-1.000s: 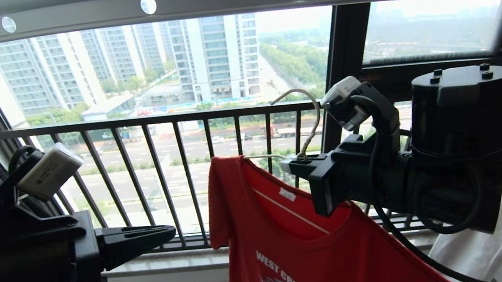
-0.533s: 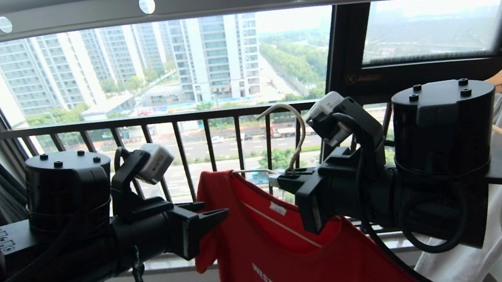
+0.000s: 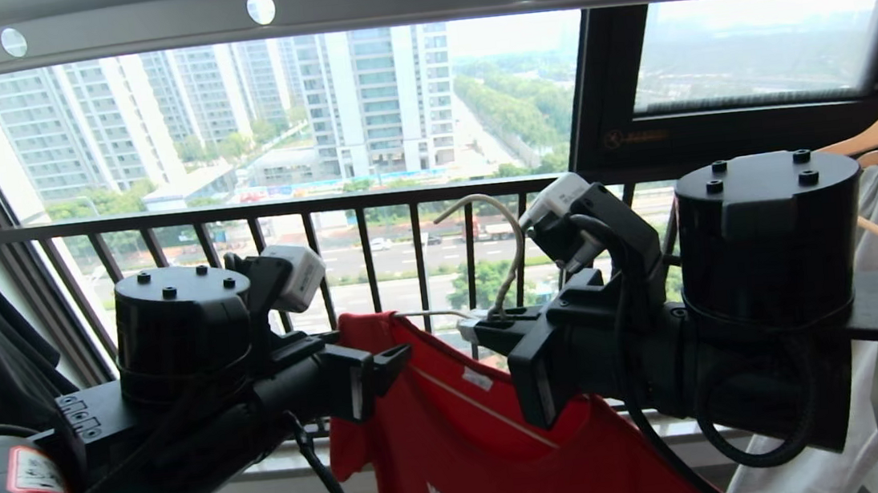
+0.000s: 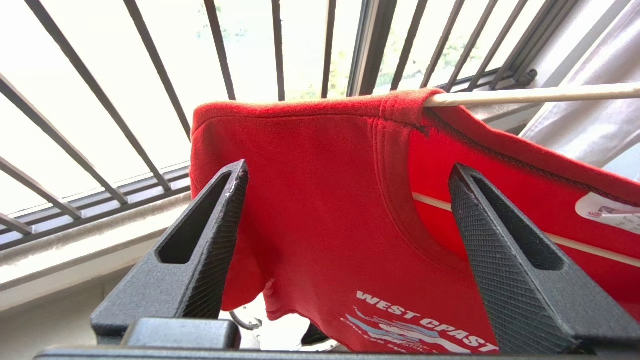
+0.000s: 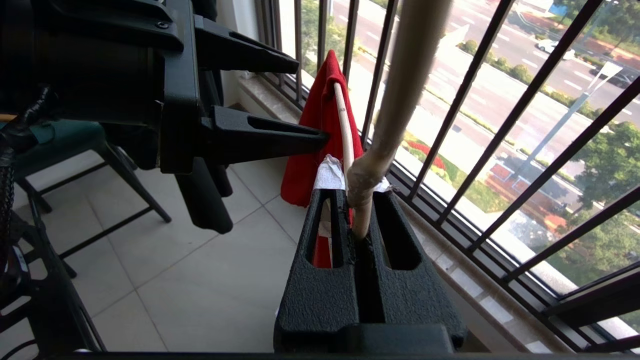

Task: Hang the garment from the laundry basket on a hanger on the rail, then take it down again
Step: Take the clothes off the clothes rack

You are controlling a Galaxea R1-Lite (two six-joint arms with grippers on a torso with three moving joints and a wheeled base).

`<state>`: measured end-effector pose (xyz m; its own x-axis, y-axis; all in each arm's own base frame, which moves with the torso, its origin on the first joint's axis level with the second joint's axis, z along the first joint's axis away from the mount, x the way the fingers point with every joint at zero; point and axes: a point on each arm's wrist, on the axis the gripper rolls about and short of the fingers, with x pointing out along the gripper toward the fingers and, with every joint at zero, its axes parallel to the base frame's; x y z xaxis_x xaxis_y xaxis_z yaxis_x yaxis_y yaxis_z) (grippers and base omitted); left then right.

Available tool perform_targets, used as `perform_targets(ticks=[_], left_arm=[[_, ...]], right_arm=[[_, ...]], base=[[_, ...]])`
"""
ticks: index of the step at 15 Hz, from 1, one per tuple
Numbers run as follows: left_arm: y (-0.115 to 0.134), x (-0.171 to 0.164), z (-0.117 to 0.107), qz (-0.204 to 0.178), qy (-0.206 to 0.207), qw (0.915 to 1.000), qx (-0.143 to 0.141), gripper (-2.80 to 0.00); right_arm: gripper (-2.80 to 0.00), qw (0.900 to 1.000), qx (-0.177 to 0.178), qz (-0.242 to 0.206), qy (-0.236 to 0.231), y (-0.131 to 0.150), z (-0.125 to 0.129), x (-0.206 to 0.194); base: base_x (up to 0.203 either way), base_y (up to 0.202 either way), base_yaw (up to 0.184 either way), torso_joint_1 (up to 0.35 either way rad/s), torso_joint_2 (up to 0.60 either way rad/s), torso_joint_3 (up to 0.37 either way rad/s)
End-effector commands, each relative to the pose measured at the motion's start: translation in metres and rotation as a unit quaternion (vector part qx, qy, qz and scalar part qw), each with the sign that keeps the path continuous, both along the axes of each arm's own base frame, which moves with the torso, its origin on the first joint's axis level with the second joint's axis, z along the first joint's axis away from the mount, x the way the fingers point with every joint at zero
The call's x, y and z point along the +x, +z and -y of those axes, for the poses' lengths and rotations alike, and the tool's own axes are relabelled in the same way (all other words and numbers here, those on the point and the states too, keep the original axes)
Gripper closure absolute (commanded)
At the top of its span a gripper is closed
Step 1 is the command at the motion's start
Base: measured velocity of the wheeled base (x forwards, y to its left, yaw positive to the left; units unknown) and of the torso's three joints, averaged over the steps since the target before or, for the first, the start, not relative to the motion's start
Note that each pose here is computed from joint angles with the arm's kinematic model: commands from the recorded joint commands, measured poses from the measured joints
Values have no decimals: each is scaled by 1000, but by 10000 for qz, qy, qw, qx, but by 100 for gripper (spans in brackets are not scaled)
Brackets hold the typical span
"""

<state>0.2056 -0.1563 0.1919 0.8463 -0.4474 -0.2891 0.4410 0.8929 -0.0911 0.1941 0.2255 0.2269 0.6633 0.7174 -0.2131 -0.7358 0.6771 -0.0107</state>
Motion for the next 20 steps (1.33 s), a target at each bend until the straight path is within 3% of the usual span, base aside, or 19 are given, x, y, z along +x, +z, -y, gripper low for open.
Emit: perform_targets(ticks=[1,3,7,9,11,12,19,20], left_arm=[[-7,4,3,-49,85,9999,112,-280],[-11,7,3,-16,226,9993,311,-280],[-12,15,6,193,464,9984,264,-280],[-15,15,4,295,574,9964,550,-280],[-16,16,5,374,596,9961,535,-280],[-16,17,5,377,657,9956,553,0],[-7,12,2,503,721,9952,428,0],[-12,10,-1,425,694,9952,534,0]], right_arm=[[0,10000,22,22,61,1,-1,-4],[0,10000,34,32,61,2,-1,-4],[0,9999,70,72,78,6,1,-7],[0,9999,48,55,70,4,0,-6],[0,10000,4,18,70,1,-2,-4],[0,10000,4,19,62,0,-3,-3],[0,10000,-45,-18,2,-3,-4,1],[0,10000,-70,-32,-27,-5,-3,3]], base=[[0,0,0,0,0,0],[0,0,0,0,0,0],[0,0,0,0,0,0],[0,0,0,0,0,0],[0,0,0,0,0,0],[0,0,0,0,0,0],[0,0,0,0,0,0],[0,0,0,0,0,0]])
